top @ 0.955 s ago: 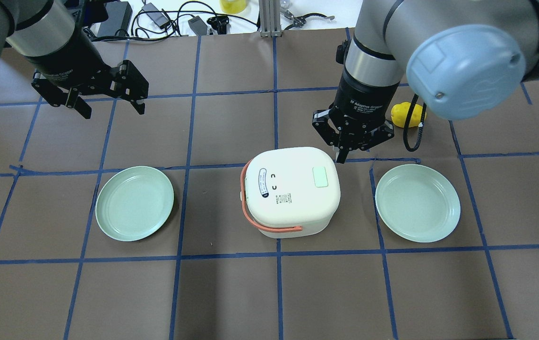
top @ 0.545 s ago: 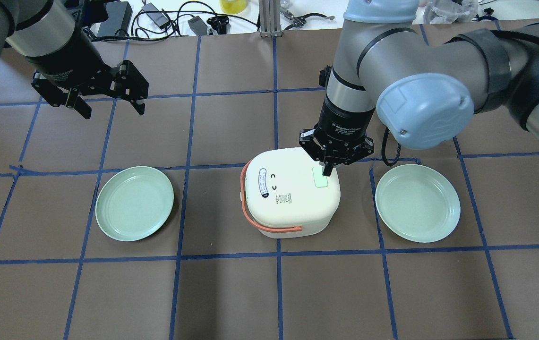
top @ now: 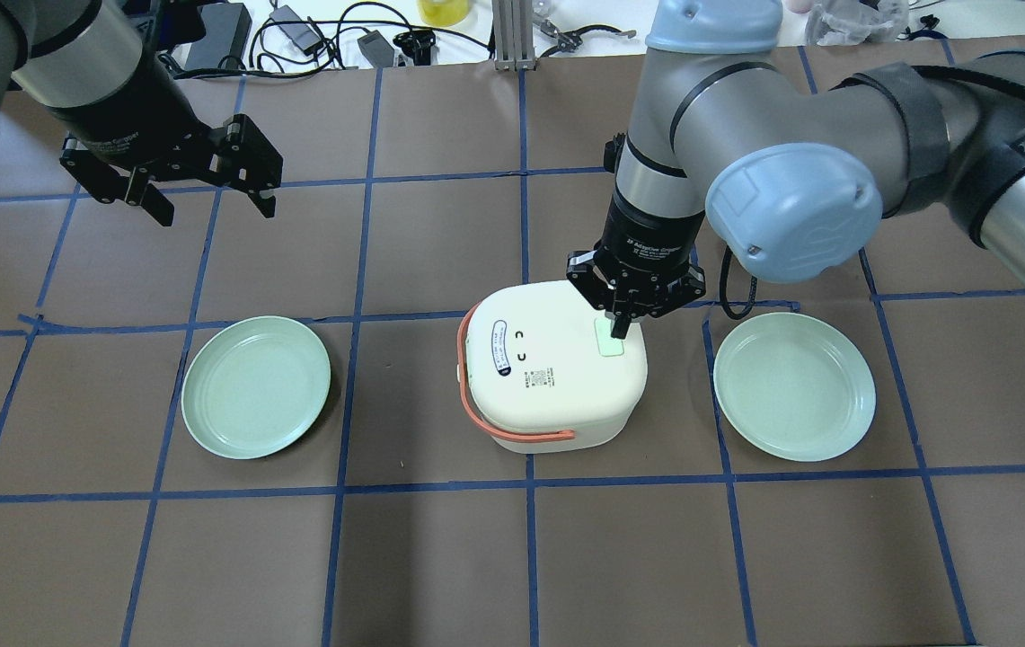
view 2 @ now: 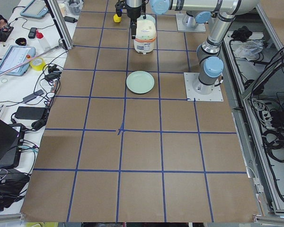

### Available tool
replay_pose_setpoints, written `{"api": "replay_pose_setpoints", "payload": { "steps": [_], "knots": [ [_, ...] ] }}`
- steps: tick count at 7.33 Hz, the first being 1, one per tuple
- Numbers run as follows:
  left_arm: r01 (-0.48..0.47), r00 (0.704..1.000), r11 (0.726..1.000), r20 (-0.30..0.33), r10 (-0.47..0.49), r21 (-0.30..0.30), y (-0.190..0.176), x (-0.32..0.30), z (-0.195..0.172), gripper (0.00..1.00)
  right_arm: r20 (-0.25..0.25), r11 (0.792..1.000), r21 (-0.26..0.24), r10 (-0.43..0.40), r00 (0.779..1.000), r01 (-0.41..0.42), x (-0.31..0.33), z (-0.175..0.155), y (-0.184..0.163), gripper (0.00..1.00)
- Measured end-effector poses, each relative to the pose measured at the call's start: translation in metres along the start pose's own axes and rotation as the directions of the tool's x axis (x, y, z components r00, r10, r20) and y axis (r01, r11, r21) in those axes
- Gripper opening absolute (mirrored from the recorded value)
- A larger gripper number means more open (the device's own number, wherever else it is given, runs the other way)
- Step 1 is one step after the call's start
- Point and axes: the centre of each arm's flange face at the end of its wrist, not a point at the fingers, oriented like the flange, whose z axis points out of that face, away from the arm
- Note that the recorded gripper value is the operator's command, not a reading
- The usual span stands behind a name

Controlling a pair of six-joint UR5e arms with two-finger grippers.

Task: Press rice cooker button
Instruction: 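Press down on the green button with the right gripper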

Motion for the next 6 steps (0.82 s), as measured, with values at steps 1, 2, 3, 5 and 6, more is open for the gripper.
{"api": "replay_pose_setpoints", "payload": {
  "steps": [1,2,3,5,6],
  "knots": [
    [0.000,1.000,1.000,0.000,0.000,0.000,0.000,0.000,0.000,1.00,0.003,1.000,-0.007,0.000,1.000,0.000,0.000,0.003,0.001,0.00],
    [0.000,1.000,1.000,0.000,0.000,0.000,0.000,0.000,0.000,1.00,0.011,1.000,-0.015,0.000,1.000,0.000,0.000,0.005,0.001,0.00],
    [0.000,1.000,1.000,0.000,0.000,0.000,0.000,0.000,0.000,1.00,0.018,1.000,-0.020,0.001,1.000,0.000,-0.001,0.007,0.002,0.00],
    [0.000,1.000,1.000,0.000,0.000,0.000,0.000,0.000,0.000,1.00,0.019,1.000,-0.031,0.001,1.000,-0.001,0.000,0.012,0.003,0.00],
    [0.000,1.000,1.000,0.000,0.000,0.000,0.000,0.000,0.000,1.00,0.018,0.999,-0.037,0.002,1.000,-0.002,0.000,0.015,0.003,0.00]
  ]
}}
